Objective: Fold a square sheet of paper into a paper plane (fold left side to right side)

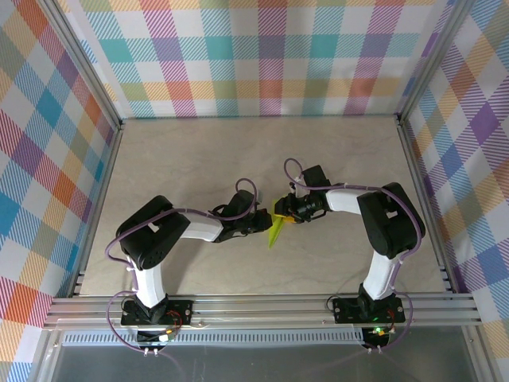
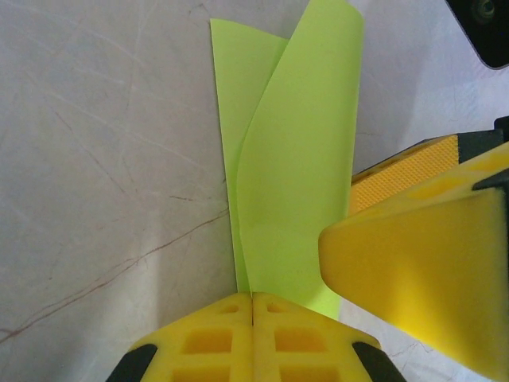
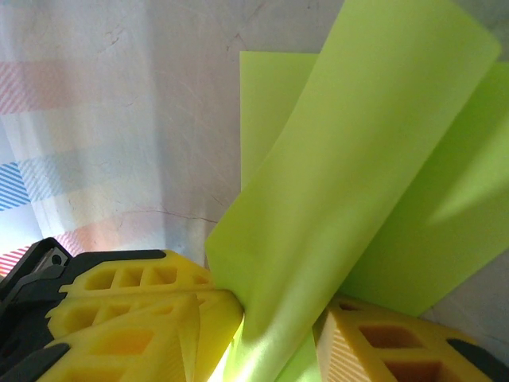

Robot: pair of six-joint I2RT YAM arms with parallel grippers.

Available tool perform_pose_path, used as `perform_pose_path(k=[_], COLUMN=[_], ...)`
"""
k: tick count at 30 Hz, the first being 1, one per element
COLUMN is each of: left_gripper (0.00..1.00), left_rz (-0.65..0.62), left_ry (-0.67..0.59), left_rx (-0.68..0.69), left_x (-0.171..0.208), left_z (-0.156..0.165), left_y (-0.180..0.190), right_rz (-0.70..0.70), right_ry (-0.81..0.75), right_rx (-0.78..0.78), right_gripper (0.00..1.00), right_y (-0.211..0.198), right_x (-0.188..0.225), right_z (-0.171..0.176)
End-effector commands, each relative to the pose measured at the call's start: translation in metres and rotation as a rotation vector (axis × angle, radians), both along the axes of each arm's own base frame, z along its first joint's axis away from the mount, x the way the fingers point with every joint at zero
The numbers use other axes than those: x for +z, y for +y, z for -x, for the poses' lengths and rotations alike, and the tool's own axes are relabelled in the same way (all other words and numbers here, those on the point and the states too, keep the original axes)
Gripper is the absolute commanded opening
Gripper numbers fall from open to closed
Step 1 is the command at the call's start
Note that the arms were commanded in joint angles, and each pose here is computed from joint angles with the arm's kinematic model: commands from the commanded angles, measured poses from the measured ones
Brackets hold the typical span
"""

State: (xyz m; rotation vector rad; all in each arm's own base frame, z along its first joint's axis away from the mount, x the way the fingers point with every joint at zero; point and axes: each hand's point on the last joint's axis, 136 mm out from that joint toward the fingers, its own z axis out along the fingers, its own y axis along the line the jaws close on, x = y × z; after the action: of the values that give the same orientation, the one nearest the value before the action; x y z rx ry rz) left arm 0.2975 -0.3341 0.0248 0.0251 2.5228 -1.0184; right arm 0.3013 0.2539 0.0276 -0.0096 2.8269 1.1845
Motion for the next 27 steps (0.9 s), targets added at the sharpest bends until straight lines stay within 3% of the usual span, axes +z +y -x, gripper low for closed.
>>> perform_pose_path(k=[1, 27], left_gripper=[0.00, 0.00], left_rz=[-0.040, -0.112], left_ry=[0.011, 0.097], left_rx=[0.007, -0.010], left_x=[-0.011, -0.031], left_z=[-0.005, 0.028], left_y=[0.003, 0.004], right_rz=[0.051, 0.025], right_ry=[0.049, 0.034], right_rx=[0.011, 0.020], right_gripper=[0.43, 0.43], right_y=[-0.005, 0.000], right_x=[-0.019, -0.009], right_z=[0.009, 0.004])
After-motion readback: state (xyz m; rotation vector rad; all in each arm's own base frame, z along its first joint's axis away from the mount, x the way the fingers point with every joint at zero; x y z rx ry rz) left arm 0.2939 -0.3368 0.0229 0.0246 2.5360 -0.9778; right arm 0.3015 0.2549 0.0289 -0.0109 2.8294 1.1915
